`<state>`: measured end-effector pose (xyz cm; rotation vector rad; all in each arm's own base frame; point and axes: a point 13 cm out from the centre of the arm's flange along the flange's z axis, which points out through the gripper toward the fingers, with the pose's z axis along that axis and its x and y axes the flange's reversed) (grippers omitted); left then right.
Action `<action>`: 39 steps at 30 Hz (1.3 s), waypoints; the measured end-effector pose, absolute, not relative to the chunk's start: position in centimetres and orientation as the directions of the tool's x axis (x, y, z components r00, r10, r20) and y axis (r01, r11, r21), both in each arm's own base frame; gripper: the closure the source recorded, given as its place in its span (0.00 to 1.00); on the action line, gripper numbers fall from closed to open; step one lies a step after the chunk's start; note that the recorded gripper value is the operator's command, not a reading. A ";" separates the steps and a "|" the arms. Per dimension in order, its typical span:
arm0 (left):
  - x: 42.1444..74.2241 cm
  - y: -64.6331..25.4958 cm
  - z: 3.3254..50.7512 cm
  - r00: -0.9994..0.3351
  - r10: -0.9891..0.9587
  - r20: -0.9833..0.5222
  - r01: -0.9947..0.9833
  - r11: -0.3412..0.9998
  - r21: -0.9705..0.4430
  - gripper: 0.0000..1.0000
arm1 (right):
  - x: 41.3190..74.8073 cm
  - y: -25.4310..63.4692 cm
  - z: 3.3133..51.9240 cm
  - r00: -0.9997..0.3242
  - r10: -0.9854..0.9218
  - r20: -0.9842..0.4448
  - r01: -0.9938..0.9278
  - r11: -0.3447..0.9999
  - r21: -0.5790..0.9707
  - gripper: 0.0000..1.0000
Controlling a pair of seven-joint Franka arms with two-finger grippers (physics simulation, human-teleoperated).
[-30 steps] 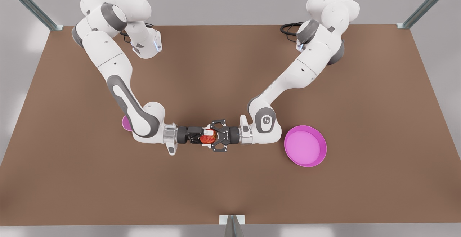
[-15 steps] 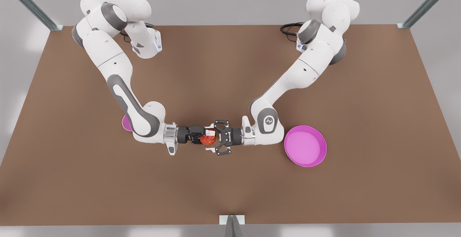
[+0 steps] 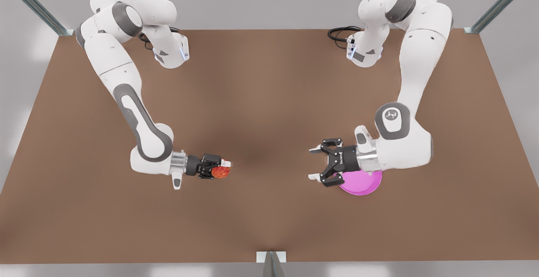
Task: Use the left arm to pick up the apple from the plate, transfer it to the gripper of the right arm, and then use the right arm to place it into the bowl
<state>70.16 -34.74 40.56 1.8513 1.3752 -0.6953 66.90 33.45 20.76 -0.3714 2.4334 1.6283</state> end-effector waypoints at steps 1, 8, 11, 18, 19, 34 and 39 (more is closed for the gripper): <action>70.2 -30.1 40.2 0.286 0.687 -0.668 0.958 -0.201 0.203 0.00 | 67.1 31.7 20.8 -0.938 -0.142 -0.315 -0.346 0.409 0.844 0.24; 66.5 -7.7 44.2 -0.158 0.987 0.017 0.987 0.157 0.044 0.00 | 62.7 16.4 19.7 -0.876 -0.431 -0.215 -0.465 0.640 0.612 0.24; 60.5 -1.4 47.6 -0.452 0.888 0.079 0.891 0.448 0.071 0.00 | 58.9 13.0 17.1 -0.847 -0.523 -0.094 -0.484 0.685 0.545 0.24; 58.9 -1.4 46.3 -0.745 0.665 0.052 0.666 0.746 0.006 0.00 | 52.4 6.6 13.8 -0.825 -0.560 0.073 -0.487 0.771 0.411 0.24; 58.8 -1.9 46.2 -0.764 0.643 0.054 0.644 0.765 0.001 0.00 | 52.5 5.8 13.7 -0.827 -0.556 0.077 -0.487 0.779 0.395 0.24; 57.9 -2.4 45.8 -0.939 0.334 0.082 0.335 0.942 -0.004 0.00 | 51.0 1.0 9.9 -0.825 -0.548 0.135 -0.501 0.821 0.275 0.00; 57.9 -2.4 45.8 -0.959 0.269 0.084 0.270 0.963 0.001 0.00 | 55.2 0.0 14.8 -0.845 -0.529 0.080 -0.505 0.838 0.207 0.00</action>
